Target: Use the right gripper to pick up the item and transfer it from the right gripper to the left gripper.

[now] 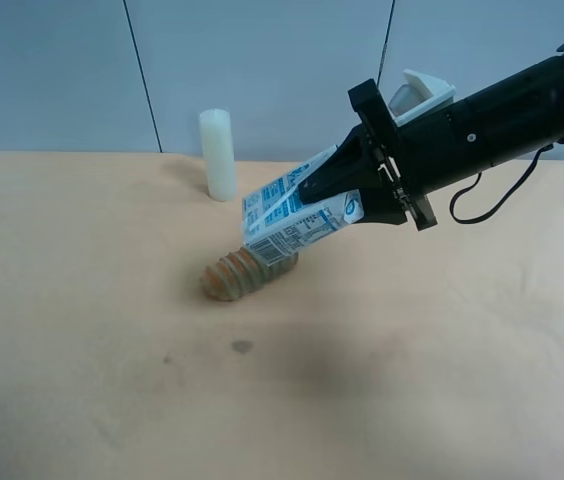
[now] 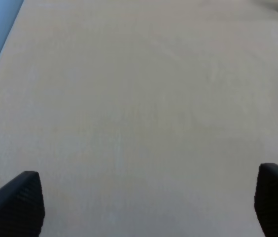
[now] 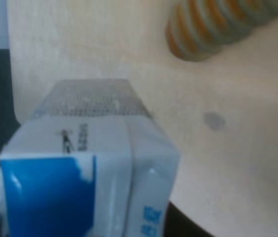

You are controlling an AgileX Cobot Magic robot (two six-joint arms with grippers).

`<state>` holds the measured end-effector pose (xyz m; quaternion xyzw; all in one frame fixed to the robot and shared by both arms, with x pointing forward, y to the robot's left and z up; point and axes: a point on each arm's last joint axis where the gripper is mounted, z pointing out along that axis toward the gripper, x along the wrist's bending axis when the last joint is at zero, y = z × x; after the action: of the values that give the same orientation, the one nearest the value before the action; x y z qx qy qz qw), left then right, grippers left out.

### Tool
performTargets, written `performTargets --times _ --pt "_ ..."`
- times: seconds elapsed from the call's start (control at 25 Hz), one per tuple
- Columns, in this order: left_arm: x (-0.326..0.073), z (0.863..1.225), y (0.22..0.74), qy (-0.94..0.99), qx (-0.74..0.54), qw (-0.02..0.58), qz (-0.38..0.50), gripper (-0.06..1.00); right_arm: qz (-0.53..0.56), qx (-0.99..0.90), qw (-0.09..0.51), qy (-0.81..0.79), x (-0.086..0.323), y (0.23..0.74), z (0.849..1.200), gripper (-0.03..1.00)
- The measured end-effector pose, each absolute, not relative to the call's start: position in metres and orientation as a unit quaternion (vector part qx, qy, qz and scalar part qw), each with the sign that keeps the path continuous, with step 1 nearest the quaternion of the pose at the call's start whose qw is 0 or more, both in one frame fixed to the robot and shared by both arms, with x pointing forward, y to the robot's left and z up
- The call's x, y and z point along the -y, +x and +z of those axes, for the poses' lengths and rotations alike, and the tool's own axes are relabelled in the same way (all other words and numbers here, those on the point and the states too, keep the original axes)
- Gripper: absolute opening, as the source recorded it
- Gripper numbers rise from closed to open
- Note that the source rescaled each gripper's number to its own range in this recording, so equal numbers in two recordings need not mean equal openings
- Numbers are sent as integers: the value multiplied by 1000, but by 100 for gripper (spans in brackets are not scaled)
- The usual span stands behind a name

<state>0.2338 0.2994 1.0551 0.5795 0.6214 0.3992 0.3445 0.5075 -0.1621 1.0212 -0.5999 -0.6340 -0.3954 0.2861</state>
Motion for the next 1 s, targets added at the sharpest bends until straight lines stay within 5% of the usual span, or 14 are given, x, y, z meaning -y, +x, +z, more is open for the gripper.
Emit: performTargets --times 0.56,1.0 --pt "-299 1045 297 604 -718 274 210 96 -436 631 322 -555 155 504 1031 0" --pt "-300 1043 310 603 -725 268 197 96 -426 635 342 -547 151 513 1007 0"
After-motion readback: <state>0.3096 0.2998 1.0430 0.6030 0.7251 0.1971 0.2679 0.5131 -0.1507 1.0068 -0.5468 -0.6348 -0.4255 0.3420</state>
